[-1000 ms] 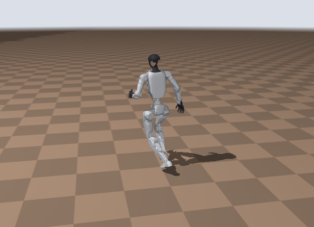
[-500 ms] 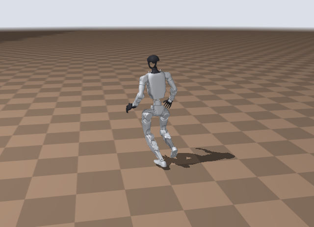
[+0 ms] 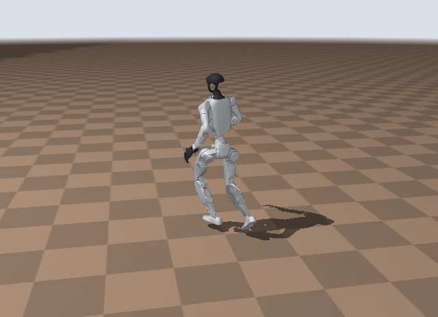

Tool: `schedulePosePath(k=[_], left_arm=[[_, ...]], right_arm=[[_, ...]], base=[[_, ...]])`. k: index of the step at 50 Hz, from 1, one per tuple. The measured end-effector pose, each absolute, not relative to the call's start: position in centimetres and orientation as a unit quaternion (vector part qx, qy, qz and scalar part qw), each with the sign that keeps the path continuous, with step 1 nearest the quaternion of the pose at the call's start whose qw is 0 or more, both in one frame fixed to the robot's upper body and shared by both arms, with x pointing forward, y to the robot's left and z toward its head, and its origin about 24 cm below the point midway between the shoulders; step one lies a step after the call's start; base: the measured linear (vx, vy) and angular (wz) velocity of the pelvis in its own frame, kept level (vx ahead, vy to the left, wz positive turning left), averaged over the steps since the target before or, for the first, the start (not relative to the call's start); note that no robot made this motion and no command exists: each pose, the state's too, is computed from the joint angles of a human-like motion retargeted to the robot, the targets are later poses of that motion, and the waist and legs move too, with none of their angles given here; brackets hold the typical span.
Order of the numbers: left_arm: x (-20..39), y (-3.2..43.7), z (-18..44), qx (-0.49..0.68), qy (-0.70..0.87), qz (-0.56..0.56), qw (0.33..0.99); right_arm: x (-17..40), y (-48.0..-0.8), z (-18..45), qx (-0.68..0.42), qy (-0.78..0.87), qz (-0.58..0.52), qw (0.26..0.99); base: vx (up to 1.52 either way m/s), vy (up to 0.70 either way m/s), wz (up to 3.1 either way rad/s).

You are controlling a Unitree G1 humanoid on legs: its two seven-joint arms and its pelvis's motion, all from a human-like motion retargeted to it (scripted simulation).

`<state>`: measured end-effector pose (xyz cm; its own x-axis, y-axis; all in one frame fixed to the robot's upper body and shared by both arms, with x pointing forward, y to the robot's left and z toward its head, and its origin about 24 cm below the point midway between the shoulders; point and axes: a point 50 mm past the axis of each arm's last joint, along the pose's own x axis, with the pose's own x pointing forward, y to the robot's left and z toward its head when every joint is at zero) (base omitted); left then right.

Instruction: Sport exercise

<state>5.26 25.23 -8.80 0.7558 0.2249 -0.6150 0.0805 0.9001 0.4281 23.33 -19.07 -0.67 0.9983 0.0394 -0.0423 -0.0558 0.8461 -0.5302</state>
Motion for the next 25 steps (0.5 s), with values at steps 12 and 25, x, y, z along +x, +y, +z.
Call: schedulePosePath(k=[12,25], left_arm=[[9.4,25.0,-11.4,0.278,0.361,0.105,0.884],[25.8,17.0,3.3,0.197,-0.084,-0.004,0.977]], right_arm=[[20.5,-19.1,-5.8,-0.321,0.128,0.021,0.938],[1.8,-29.7,-13.5,-0.407,0.511,-0.023,0.757]], base=[[-0.02,0.01,-0.02],[0.01,-0.04,0.18]])
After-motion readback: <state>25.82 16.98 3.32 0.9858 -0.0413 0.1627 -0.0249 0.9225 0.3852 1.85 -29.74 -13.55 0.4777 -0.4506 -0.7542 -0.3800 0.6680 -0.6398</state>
